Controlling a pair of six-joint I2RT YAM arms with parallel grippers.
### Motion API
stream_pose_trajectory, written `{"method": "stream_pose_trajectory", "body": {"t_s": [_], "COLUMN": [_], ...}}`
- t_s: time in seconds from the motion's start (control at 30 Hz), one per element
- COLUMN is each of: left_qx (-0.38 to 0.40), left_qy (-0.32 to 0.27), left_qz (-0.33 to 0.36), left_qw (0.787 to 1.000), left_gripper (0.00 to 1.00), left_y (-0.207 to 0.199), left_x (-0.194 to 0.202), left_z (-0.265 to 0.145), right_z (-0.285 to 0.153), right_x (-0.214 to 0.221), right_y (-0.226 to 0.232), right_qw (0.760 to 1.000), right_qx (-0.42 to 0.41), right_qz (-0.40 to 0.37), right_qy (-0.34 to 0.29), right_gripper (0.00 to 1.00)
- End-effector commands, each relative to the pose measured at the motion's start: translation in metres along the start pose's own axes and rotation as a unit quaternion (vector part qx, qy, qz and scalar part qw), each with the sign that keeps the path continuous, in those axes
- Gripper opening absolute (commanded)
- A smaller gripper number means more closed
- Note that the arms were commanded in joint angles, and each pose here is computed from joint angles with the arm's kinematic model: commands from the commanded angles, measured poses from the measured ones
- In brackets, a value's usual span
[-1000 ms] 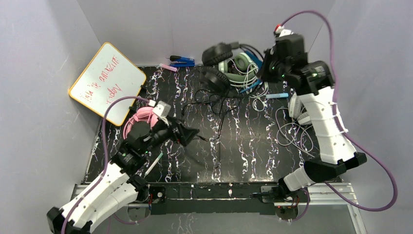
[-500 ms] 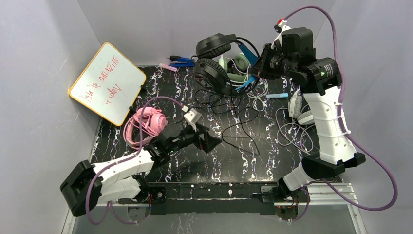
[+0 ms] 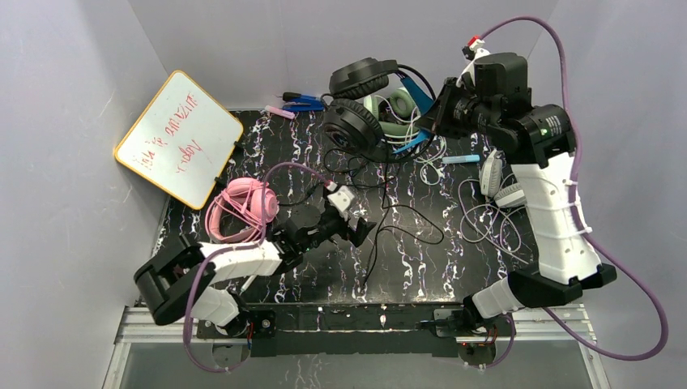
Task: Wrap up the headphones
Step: Pick up the headphones from the center of the board, then wrap the headphones cable around the headphones.
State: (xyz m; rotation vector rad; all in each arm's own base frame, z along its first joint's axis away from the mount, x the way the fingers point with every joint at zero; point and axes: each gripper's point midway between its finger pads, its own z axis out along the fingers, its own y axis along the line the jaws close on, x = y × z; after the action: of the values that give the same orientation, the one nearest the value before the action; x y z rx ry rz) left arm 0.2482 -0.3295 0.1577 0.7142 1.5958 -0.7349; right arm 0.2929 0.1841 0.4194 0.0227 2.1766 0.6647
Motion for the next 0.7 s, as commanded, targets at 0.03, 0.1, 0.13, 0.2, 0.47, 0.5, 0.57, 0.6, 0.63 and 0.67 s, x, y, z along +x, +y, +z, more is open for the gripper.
{"method": "stream_pose_trajectory", "body": {"t_s": [0.03,0.1,0.13,0.2,0.47,0.5,0.57,0.6,0.63,0.67], "left_qx": [0.038,0.073,0.087,0.108,0.129,0.135,0.138,0.132,0.127,0.122], "left_qy": [-0.052,-0.052,-0.052,-0.055,-0.083,-0.084,-0.087,-0.09,-0.096,-0.106], "left_qz": [0.161,0.191,0.205,0.22,0.195,0.193,0.186,0.179,0.171,0.159], "left_qw": [0.985,0.977,0.974,0.968,0.969,0.968,0.969,0.971,0.972,0.974], "left_gripper": [0.98,0.98,0.98,0.98,0.93,0.9,0.8,0.75,0.72,0.69], "left_y": [-0.005,-0.014,-0.018,-0.023,-0.01,-0.012,-0.012,-0.01,-0.007,-0.004], "left_x": [-0.027,-0.024,-0.022,-0.023,-0.031,-0.03,-0.028,-0.028,-0.028,-0.029], "left_z": [0.023,0.027,0.03,0.04,0.085,0.089,0.097,0.101,0.104,0.106], "right_z": [-0.034,-0.035,-0.036,-0.038,-0.049,-0.05,-0.053,-0.056,-0.059,-0.062], "right_x": [-0.026,-0.024,-0.023,-0.023,-0.023,-0.023,-0.028,-0.032,-0.035,-0.038], "right_y": [0.028,0.029,0.03,0.032,0.034,0.033,0.029,0.028,0.028,0.028], "right_qw": [0.995,0.995,0.995,0.995,0.995,0.996,0.996,0.996,0.995,0.995], "right_qx": [-0.067,-0.071,-0.074,-0.08,-0.078,-0.073,-0.058,-0.054,-0.052,-0.052], "right_qz": [0.017,0.017,0.017,0.018,0.015,0.013,0.011,0.01,0.009,0.009], "right_qy": [-0.07,-0.068,-0.065,-0.064,-0.059,-0.057,-0.067,-0.075,-0.083,-0.089], "right_gripper": [0.22,0.01,0.01,0.01,0.01,0.01,0.01,0.01,0.01,0.01]}}
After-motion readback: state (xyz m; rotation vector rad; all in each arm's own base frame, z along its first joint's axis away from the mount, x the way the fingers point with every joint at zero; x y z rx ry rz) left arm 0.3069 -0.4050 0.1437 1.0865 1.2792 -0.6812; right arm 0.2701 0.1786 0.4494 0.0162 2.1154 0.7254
